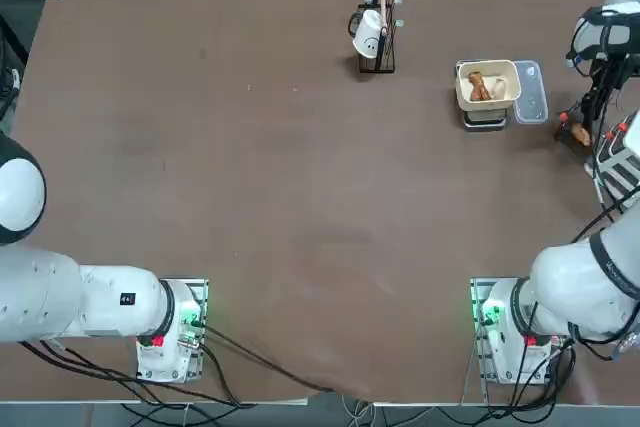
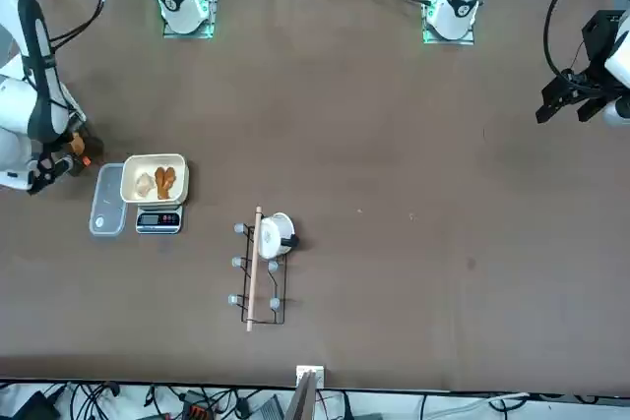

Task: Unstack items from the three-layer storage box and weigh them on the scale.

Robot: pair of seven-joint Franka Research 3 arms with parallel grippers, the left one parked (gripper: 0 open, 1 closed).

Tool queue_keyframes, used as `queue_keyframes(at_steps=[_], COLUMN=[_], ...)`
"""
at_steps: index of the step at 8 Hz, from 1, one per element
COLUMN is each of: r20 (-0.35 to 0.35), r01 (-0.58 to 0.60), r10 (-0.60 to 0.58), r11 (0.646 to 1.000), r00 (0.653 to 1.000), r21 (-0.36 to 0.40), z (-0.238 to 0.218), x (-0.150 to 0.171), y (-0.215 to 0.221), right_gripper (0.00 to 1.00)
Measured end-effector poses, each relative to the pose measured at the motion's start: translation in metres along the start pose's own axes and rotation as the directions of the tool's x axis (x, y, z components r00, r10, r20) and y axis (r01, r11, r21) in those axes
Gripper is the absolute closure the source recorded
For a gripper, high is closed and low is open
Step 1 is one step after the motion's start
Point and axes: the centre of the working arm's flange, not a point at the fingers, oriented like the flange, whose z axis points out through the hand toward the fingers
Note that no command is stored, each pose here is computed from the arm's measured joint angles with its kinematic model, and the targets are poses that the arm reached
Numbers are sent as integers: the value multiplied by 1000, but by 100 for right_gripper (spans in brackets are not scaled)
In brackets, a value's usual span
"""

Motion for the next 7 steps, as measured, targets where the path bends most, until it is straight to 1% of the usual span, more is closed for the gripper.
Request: queue_keyframes(at_steps=[1,3,5,7], r20=[-7,-14,-29,-42], r01=[4,4,2,1], r10=[-4,-4,-2,-2], r11=[1000,1000,1000,1000], r00=[1000,1000,1000,999], r21=[1,-4,-10,-11], z=[8,10,15,25], x=[0,0,-1,-2], y=[-4,-4,-3,-5], right_gripper=[56,44,45,44])
